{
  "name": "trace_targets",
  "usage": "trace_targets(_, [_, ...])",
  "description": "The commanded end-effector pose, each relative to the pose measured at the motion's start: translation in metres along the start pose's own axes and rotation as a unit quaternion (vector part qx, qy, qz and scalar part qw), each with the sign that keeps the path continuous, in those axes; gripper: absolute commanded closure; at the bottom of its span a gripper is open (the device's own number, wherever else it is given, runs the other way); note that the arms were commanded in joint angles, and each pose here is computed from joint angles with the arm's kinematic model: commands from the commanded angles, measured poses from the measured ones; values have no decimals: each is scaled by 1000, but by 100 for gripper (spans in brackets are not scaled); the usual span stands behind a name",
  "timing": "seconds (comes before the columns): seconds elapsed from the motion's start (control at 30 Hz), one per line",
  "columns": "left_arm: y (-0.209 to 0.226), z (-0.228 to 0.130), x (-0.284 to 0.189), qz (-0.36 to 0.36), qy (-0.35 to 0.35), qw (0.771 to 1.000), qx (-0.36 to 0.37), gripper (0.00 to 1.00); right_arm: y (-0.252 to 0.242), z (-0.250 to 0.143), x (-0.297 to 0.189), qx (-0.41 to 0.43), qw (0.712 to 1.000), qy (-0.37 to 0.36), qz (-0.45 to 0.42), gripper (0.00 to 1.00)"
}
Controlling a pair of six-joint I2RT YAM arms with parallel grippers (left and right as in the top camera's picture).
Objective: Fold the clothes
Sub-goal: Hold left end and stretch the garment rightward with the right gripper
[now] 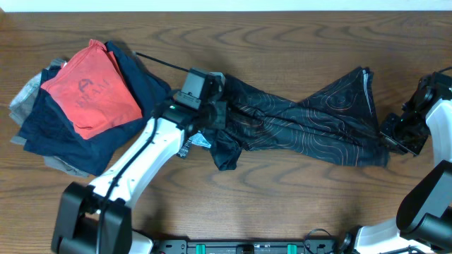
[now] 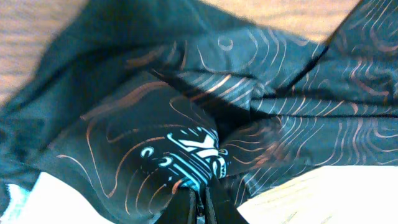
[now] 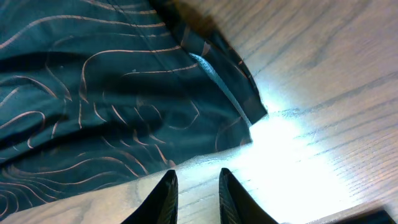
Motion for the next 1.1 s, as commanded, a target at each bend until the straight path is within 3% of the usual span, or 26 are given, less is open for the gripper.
trace_targets(0.0, [-1, -5, 10, -2, 16, 1000, 6, 94, -5, -9, 8, 2, 1000, 18, -5, 77])
trace_targets(0.27, [-1, -5, 10, -2, 17, 1000, 5, 94, -19, -35, 40, 18, 997, 62, -41, 68])
trace_targets(0.4, [-1, -5, 10, -2, 17, 1000, 5, 94, -33, -36, 47, 58, 993, 48, -92, 66])
trace_targets(0.8, [-1, -6, 10, -1, 20, 1000, 5, 94, -31, -30, 67, 65, 995, 12, -68, 50])
trace_targets(0.97, [-1, -6, 10, -1, 20, 1000, 5, 94, -30, -32, 73, 66, 996, 14, -56, 54])
trace_targets(1.07, [-1, -6, 10, -1, 20, 1000, 5, 94, -29, -31, 73, 66, 996, 9, -54, 69])
Point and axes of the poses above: each gripper's point midway between its finger pads, its own x axis out along the fingers, its own y axis along the line the jaws close on, z = x × y, the point moved 7 cm from there along -x, back along the fingers, and after that the axes turned 7 degrees about x, right-handed, at the moved point
